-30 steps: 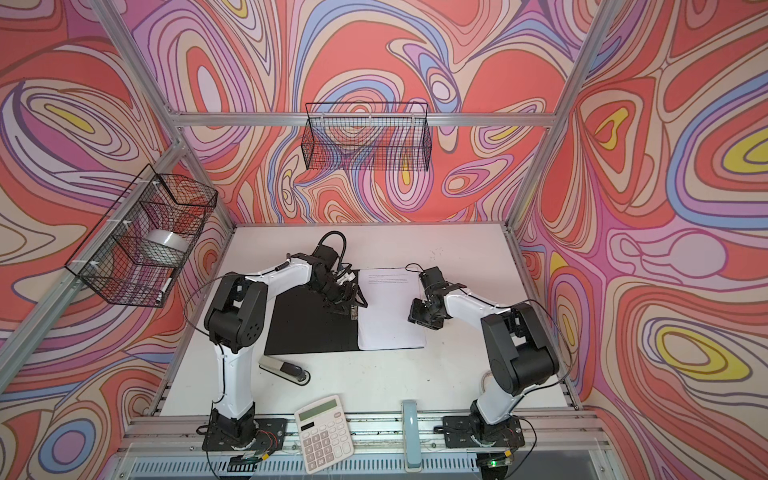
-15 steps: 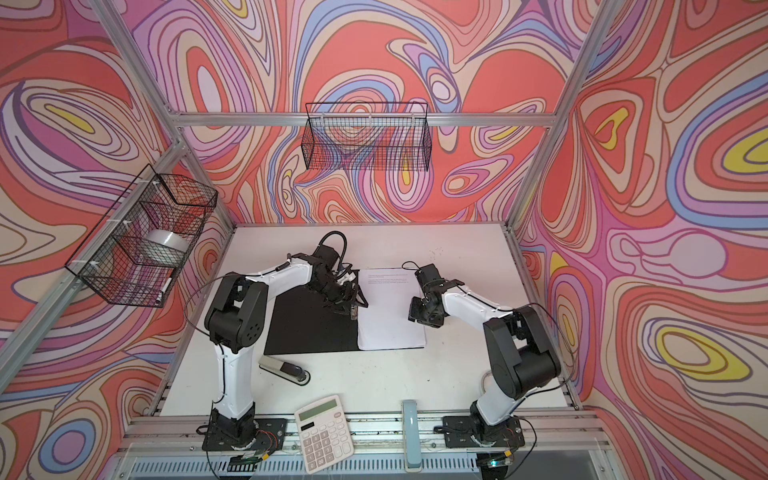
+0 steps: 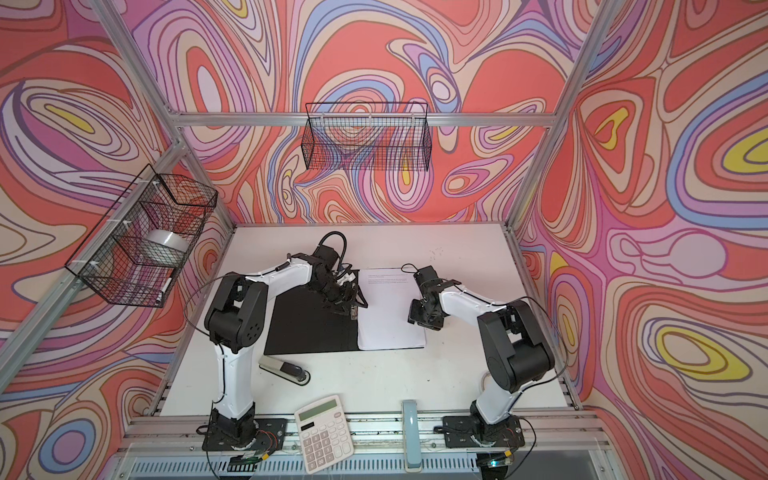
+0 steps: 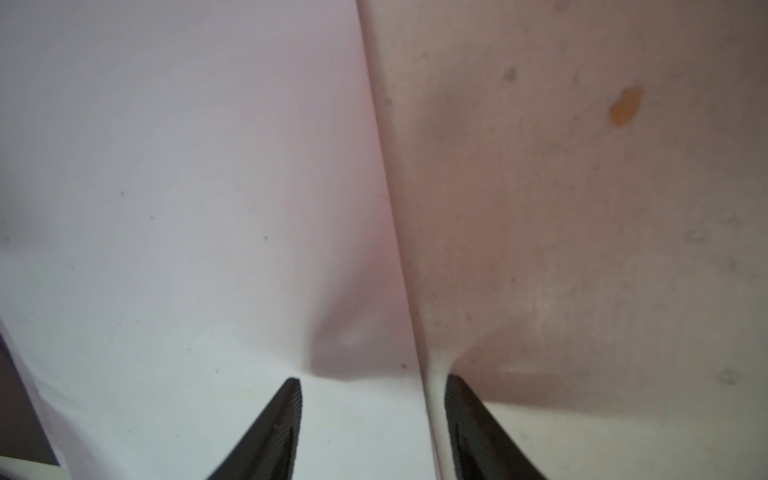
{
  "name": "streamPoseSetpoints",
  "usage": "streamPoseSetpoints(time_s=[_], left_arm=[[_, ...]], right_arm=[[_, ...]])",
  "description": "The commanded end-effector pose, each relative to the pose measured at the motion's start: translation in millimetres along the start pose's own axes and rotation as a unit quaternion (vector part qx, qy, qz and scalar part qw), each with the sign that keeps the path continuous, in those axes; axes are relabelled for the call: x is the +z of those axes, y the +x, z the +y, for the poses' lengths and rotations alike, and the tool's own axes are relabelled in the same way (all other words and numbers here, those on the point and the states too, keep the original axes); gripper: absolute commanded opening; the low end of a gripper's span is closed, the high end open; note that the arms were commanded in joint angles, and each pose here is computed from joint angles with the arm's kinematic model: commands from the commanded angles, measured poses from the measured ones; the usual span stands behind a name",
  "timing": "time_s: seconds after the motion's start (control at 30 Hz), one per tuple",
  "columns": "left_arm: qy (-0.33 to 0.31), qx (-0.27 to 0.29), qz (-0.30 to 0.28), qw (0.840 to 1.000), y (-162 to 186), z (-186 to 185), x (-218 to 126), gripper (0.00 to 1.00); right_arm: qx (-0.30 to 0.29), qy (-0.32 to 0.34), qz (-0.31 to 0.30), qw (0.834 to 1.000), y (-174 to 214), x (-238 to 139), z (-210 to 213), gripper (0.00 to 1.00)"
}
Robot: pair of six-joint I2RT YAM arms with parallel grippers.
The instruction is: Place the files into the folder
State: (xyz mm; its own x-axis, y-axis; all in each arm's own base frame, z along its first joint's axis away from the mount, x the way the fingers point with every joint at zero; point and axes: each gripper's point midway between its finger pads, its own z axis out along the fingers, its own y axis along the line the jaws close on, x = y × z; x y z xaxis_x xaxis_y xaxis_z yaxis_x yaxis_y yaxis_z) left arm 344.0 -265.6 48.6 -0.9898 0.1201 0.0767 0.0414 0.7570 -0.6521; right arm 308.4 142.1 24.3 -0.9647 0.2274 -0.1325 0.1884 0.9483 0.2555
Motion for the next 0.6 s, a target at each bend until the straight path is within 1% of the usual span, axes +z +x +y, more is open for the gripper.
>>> streamPoseSetpoints(time_s=[0.0,0.33,0.57], left_arm=[[0.006,0.005,0.006,1.000,1,-5,-1,0.86],[0.017,0.004,0.006,1.000,0,-8,2,0.86],[0.020,0.005,0.005,1.000,-1,-11,3,0.85]], right_arm=[[0.005,-0.010,0.016,1.000,4,8,3,0.58],[0.003,-0.049,0.037,0.998,10,5,18,0.58],[-0.007,-0.044,0.041,0.998,9,-2,19,0.58]])
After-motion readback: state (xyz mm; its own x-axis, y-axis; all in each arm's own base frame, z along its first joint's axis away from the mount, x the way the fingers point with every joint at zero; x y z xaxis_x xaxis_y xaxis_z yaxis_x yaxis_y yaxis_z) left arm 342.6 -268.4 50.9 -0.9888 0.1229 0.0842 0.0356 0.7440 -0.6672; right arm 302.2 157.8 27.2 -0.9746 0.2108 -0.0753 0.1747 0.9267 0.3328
